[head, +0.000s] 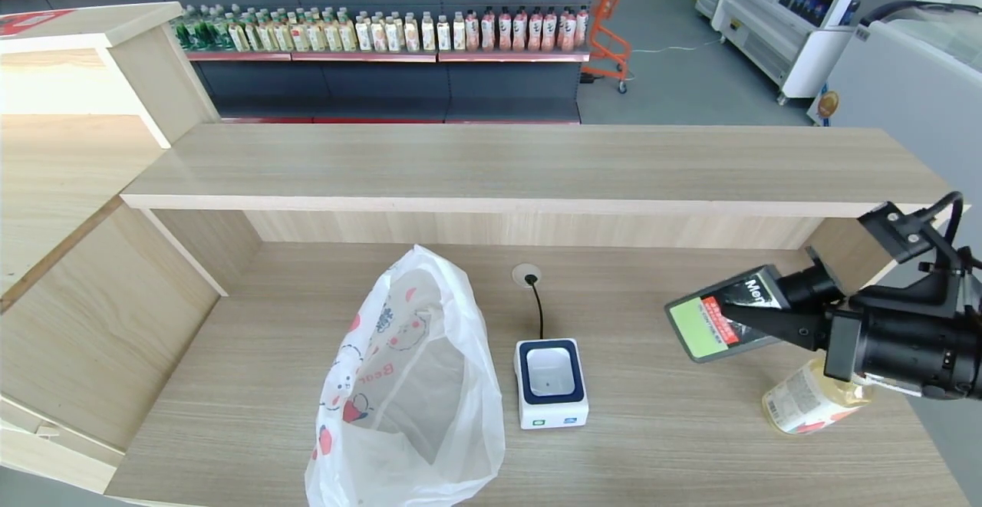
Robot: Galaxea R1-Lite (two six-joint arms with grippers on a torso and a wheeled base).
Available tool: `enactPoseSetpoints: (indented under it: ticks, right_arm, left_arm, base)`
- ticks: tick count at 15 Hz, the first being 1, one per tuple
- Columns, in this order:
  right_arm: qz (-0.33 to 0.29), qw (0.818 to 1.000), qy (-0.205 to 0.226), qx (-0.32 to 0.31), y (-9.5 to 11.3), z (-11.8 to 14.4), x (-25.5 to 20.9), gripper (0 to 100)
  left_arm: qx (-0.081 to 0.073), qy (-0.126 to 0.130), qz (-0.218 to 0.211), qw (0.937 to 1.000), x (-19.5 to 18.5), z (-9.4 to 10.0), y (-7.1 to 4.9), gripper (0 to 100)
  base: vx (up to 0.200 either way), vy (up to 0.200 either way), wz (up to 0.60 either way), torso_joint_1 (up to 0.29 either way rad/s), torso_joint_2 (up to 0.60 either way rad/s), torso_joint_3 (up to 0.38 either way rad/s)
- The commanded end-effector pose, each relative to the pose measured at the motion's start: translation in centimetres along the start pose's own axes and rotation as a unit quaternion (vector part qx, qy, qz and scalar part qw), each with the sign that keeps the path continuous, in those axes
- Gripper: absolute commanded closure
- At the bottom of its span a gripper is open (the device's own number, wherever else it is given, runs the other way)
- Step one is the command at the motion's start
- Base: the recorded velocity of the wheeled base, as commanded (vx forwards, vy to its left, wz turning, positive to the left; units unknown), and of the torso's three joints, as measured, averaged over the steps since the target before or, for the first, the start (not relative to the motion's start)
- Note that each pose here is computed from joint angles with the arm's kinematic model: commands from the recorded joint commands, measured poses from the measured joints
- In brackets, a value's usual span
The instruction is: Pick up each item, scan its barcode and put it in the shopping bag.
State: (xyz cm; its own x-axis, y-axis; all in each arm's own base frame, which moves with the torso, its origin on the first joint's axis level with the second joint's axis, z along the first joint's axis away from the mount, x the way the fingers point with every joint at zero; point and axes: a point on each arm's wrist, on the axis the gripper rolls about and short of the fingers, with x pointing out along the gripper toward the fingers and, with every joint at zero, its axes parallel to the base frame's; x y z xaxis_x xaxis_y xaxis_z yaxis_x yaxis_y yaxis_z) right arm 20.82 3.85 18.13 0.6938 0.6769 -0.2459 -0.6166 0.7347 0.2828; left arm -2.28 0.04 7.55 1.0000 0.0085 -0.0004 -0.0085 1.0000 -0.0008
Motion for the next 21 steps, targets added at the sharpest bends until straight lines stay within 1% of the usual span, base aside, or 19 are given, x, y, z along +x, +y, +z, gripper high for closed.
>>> enactPoseSetpoints:
  ticks: [1, 3, 5, 6, 11, 15, 17, 21]
  right_arm:
    - [0.022, 0.995, 0.069, 0.071, -0.4, -1.7, 4.4, 100]
    - [0.021, 0.988, 0.120, 0.098, -1.6, -3.7, 7.0, 100]
    - [0.024, 0.983, 0.146, 0.109, -1.9, -4.4, 8.3, 100]
    - [0.026, 0.982, 0.152, 0.111, -2.1, -4.4, 9.0, 100]
    - [0.043, 0.980, 0.168, 0.099, -1.5, -4.8, 11.2, 100]
    - [0.049, 0.978, 0.196, 0.048, -2.2, -6.5, 12.3, 100]
    - [0.051, 0.978, 0.199, 0.048, -2.4, -6.8, 12.7, 100]
    - [0.062, 0.980, 0.186, 0.037, -2.2, -5.9, 14.1, 100]
  left_arm:
    - [0.000, 0.000, 0.000, 1.0000, 0.0, 0.0, 0.0, 0]
    - [0.000, 0.000, 0.000, 1.0000, 0.0, 0.0, 0.0, 0]
    - [0.000, 0.000, 0.000, 1.0000, 0.0, 0.0, 0.0, 0]
    - [0.000, 0.000, 0.000, 1.0000, 0.0, 0.0, 0.0, 0]
    - [0.000, 0.000, 0.000, 1.0000, 0.0, 0.0, 0.0, 0]
    - [0.000, 0.000, 0.000, 1.0000, 0.0, 0.0, 0.0, 0]
    - [0.000, 0.000, 0.000, 1.0000, 0.0, 0.0, 0.0, 0]
    - [0.000, 0.000, 0.000, 1.0000, 0.0, 0.0, 0.0, 0]
  base:
    - [0.000, 0.000, 0.00, 0.000, 0.00, 0.000]
    - [0.000, 0.000, 0.00, 0.000, 0.00, 0.000]
    - [0.000, 0.000, 0.00, 0.000, 0.00, 0.000]
    - [0.000, 0.000, 0.00, 0.000, 0.00, 0.000]
    - [0.000, 0.000, 0.00, 0.000, 0.00, 0.000]
    - [0.000, 0.000, 0.00, 0.000, 0.00, 0.000]
    - [0.000, 0.000, 0.00, 0.000, 0.00, 0.000]
    - [0.000, 0.000, 0.00, 0.000, 0.00, 0.000]
